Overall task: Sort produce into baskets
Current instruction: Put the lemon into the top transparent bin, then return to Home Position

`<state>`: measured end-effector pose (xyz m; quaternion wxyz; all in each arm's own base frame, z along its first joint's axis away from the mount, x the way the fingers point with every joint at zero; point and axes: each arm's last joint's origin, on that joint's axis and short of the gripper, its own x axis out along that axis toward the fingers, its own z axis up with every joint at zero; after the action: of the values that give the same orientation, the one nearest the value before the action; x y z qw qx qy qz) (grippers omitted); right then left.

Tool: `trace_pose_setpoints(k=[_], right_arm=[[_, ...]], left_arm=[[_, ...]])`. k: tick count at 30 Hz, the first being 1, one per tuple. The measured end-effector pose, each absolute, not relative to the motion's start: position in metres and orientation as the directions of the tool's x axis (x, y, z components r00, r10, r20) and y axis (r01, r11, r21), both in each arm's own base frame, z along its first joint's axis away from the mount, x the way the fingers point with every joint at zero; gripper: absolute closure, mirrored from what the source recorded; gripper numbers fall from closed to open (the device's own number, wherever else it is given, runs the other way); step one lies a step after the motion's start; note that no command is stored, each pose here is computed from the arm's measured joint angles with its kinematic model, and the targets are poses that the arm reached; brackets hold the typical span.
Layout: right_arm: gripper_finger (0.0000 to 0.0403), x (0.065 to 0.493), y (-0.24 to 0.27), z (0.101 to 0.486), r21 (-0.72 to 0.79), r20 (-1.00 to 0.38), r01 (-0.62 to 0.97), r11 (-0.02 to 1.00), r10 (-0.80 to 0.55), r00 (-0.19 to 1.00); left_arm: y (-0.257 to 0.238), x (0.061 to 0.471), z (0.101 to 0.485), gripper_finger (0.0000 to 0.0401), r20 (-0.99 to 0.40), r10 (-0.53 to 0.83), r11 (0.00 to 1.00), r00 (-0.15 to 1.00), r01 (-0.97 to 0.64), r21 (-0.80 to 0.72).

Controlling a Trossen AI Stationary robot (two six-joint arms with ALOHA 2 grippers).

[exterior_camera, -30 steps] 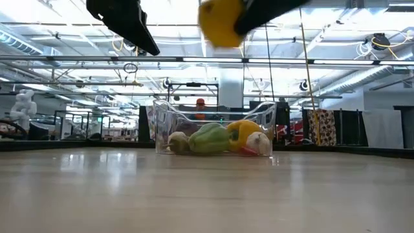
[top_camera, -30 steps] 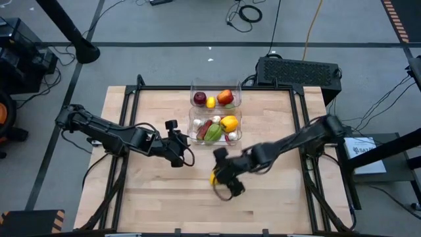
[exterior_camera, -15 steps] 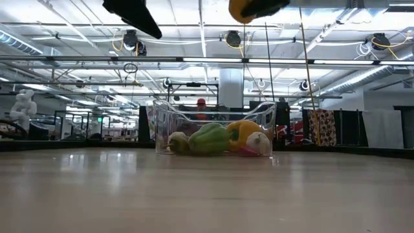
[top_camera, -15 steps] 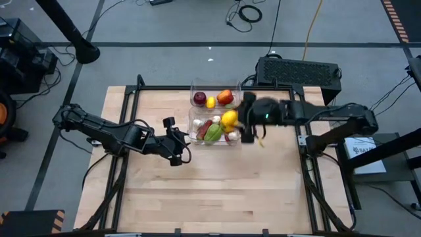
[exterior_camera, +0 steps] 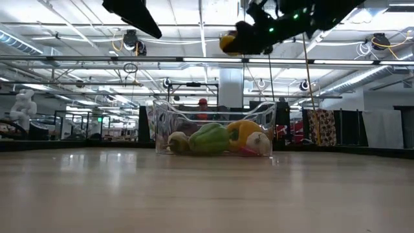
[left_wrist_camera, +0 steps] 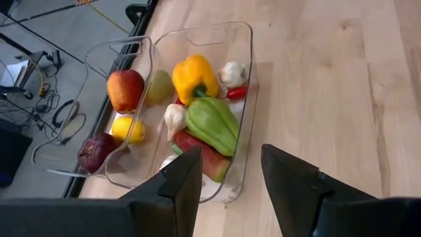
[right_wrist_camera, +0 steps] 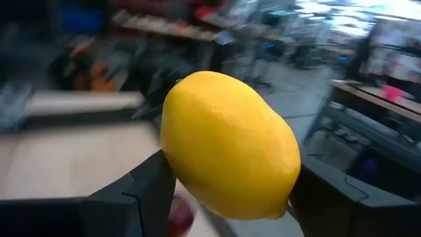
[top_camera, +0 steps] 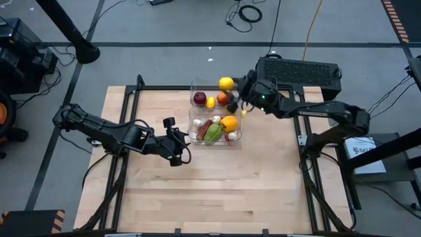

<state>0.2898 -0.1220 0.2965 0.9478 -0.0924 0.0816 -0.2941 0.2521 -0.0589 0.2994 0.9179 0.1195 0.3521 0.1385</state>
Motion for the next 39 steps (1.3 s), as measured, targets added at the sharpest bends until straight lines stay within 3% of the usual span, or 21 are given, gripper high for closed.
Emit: trace_pose_setpoints(k=[3,6,12,19,26,39], right_arm=[[0.0156,0.300,-0.141,0.297,-0.144,-0.048,0.632,0.762,-0.643,0.764],[0.0156,0.313,-0.163,0.297,-0.141,-0.092,0.648,0.749,-0.661,0.745],[0.0156,0.340,-0.206,0.269,-0.164,-0.369,0.618,0.769,-0.629,0.684],[0.0156,0.358,-0.236,0.243,-0.130,-0.548,0.636,0.760,-0.590,0.593],[0.0154,0.355,-0.235,0.238,-0.148,-0.633,0.626,0.766,-0.560,0.535],[0.0060,0.350,-0.233,0.238,-0.168,-0.670,0.618,0.768,-0.549,0.500]], left_arm=[[-0.058,0.252,0.300,0.0237,-0.613,0.341,0.931,0.713,-0.167,0.324],[-0.058,0.252,0.300,0.0237,-0.612,0.344,0.928,0.712,-0.161,0.335],[-0.057,0.252,0.299,0.0237,-0.613,0.349,0.926,0.709,-0.161,0.342],[-0.055,0.253,0.300,0.0237,-0.609,0.358,0.920,0.708,-0.159,0.357],[-0.055,0.253,0.300,0.0237,-0.610,0.359,0.919,0.707,-0.155,0.361],[-0.055,0.253,0.300,0.0237,-0.609,0.358,0.921,0.707,-0.158,0.357]])
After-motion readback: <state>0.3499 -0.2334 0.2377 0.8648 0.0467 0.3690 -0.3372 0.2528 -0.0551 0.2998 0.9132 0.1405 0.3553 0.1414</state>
